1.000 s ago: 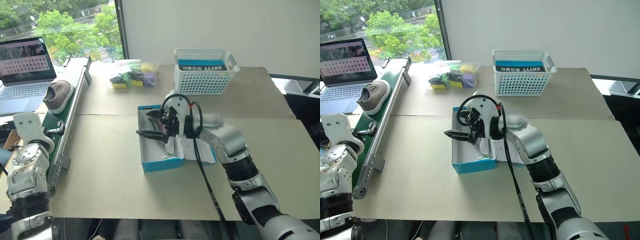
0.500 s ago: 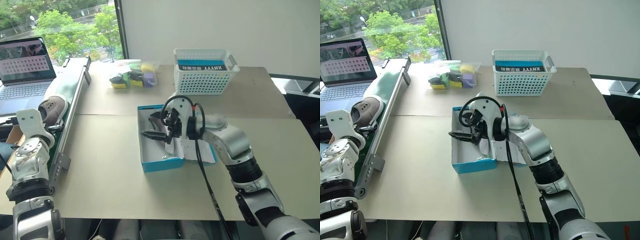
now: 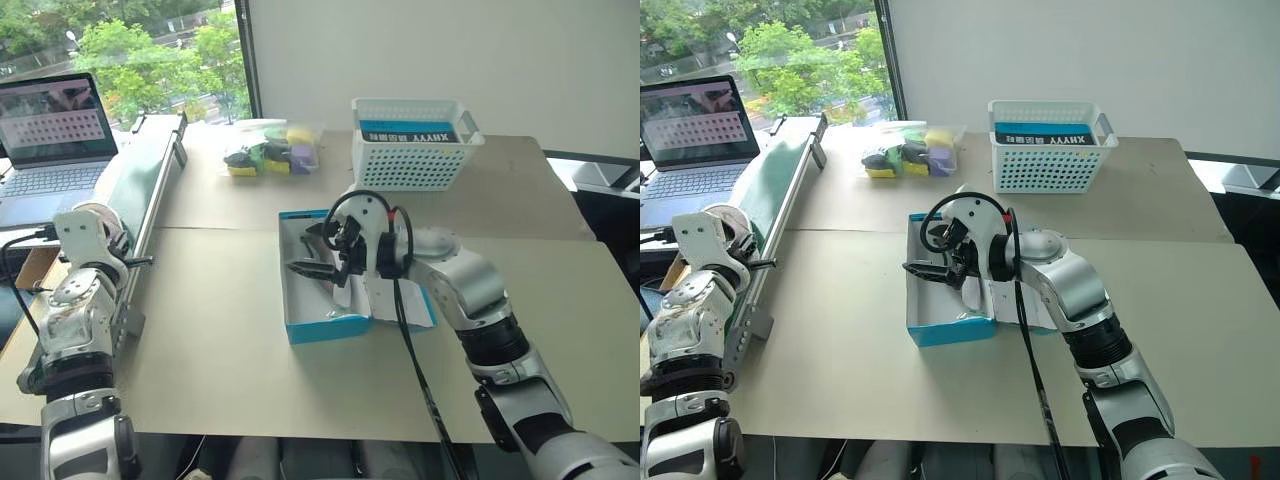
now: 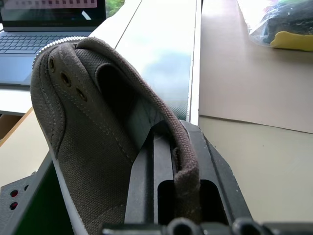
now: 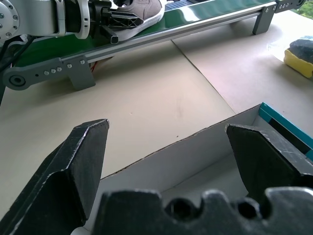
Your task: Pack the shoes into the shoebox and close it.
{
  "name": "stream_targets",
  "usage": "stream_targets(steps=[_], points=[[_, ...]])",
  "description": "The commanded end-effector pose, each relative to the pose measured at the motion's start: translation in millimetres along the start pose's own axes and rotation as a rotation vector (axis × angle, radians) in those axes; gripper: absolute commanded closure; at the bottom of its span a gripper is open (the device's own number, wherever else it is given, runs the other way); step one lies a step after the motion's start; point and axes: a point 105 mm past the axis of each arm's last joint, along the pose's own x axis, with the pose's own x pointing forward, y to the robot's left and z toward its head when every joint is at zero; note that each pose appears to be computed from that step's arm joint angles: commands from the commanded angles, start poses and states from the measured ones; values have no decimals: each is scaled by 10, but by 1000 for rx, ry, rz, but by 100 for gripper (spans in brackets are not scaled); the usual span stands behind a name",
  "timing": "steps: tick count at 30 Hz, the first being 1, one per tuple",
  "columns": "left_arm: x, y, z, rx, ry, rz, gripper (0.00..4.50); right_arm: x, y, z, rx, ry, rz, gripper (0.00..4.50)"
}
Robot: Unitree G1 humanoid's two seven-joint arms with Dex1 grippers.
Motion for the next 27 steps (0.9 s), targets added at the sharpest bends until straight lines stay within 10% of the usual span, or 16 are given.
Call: stream_targets(steps=[1,17,27], points=[[-44,-218,357,6,-113,-76,446,-38,-4,139,-41,-33,-13,0],[-594,-1866,969,36,-295,-617,446,-394,-864,781,518,-445,-314,0],[-953,-2623,1241,-30,-372,-867,446,-667,-1381,603,1029,-584,-414,0]])
